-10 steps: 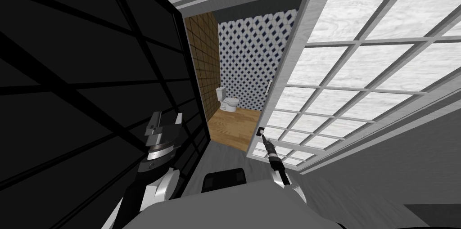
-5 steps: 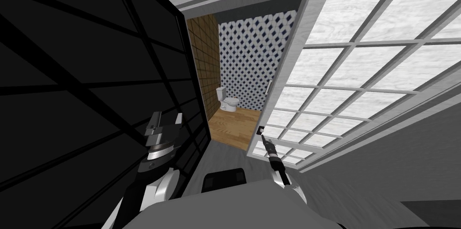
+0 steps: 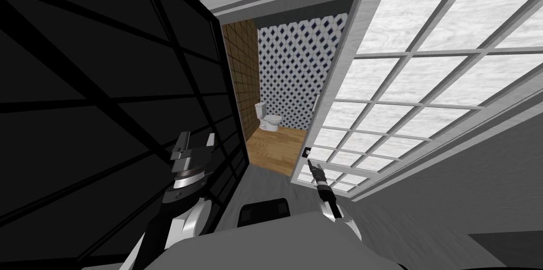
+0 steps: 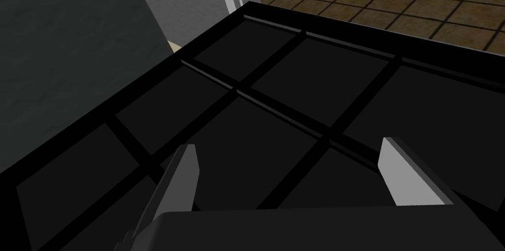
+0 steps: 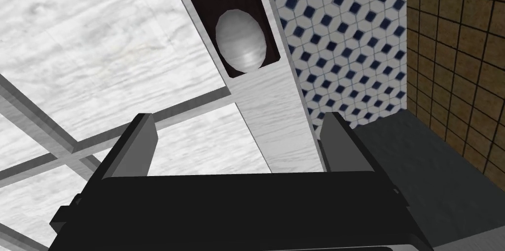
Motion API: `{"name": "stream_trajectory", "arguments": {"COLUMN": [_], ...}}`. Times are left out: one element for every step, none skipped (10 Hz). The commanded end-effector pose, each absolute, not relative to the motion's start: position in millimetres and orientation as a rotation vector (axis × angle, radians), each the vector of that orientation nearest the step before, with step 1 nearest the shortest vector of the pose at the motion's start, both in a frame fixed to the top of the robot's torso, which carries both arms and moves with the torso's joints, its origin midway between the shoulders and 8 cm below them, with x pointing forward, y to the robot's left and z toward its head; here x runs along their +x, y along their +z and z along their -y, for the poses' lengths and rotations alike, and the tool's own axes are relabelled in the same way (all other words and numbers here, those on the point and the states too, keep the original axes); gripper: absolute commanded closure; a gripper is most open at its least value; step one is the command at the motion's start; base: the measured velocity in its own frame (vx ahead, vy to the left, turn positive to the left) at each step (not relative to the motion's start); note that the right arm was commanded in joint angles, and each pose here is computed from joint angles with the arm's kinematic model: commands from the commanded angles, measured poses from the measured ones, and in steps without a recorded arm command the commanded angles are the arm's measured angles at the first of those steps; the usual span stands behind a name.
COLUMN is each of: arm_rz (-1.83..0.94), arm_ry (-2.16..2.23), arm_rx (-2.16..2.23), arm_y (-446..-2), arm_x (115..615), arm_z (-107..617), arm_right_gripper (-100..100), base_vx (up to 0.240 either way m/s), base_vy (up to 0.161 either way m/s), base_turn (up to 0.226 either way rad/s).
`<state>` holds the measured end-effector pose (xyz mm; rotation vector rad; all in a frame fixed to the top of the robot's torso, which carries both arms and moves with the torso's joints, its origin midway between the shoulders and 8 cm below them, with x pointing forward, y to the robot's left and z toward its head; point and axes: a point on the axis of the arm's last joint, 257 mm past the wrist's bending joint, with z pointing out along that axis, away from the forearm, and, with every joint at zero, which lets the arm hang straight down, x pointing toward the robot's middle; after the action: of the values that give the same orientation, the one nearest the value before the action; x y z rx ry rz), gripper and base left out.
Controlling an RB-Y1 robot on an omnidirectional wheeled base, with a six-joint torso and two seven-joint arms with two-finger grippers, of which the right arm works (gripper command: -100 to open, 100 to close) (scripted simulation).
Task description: Pull the door open
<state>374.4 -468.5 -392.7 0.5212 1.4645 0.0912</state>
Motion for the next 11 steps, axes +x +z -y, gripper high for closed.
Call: {"name": "stream_trajectory", "arguments": {"arm_rz": [-1.475, -1.486, -1.487, -1.498, -1.505, -1.508, -1.518, -1.524, -1.526, -1.534, -1.540], "arm_ry": [0.061, 0.029, 0.026, -0.008, -0.031, -0.042, -0.073, -0.096, -0.104, -0.131, -0.155], "arm_rx": [0.494, 0.466, 0.463, 0.433, 0.412, 0.402, 0.373, 0.352, 0.345, 0.320, 0.297], "arm_y": [-393.2, -393.7, -393.7, -394.3, -394.8, -394.8, -395.3, -395.8, -395.8, -396.3, -396.7], "arm_x": [374.2, 373.9, 373.9, 373.6, 373.3, 373.3, 373.0, 372.8, 372.8, 372.5, 372.3], "arm_z": [468.8, 469.3, 469.3, 469.8, 470.2, 470.2, 470.6, 471.0, 471.0, 471.3, 471.6], "arm_right_gripper": [-100, -100, -100, -100, -100, -100, -100, -100, -100, -100, -100], "base_vx": [-0.028, -0.024, -0.020, -0.023, -0.036, -0.026, -0.019, -0.026, -0.024, -0.023, -0.029], "base_vy": [0.021, 0.022, 0.015, 0.016, 0.022, 0.014, 0.013, 0.025, 0.016, 0.012, 0.017], "base_turn": [-0.004, -0.001, -0.002, 0.000, -0.002, -0.004, 0.000, -0.001, -0.003, 0.000, -0.001]}}
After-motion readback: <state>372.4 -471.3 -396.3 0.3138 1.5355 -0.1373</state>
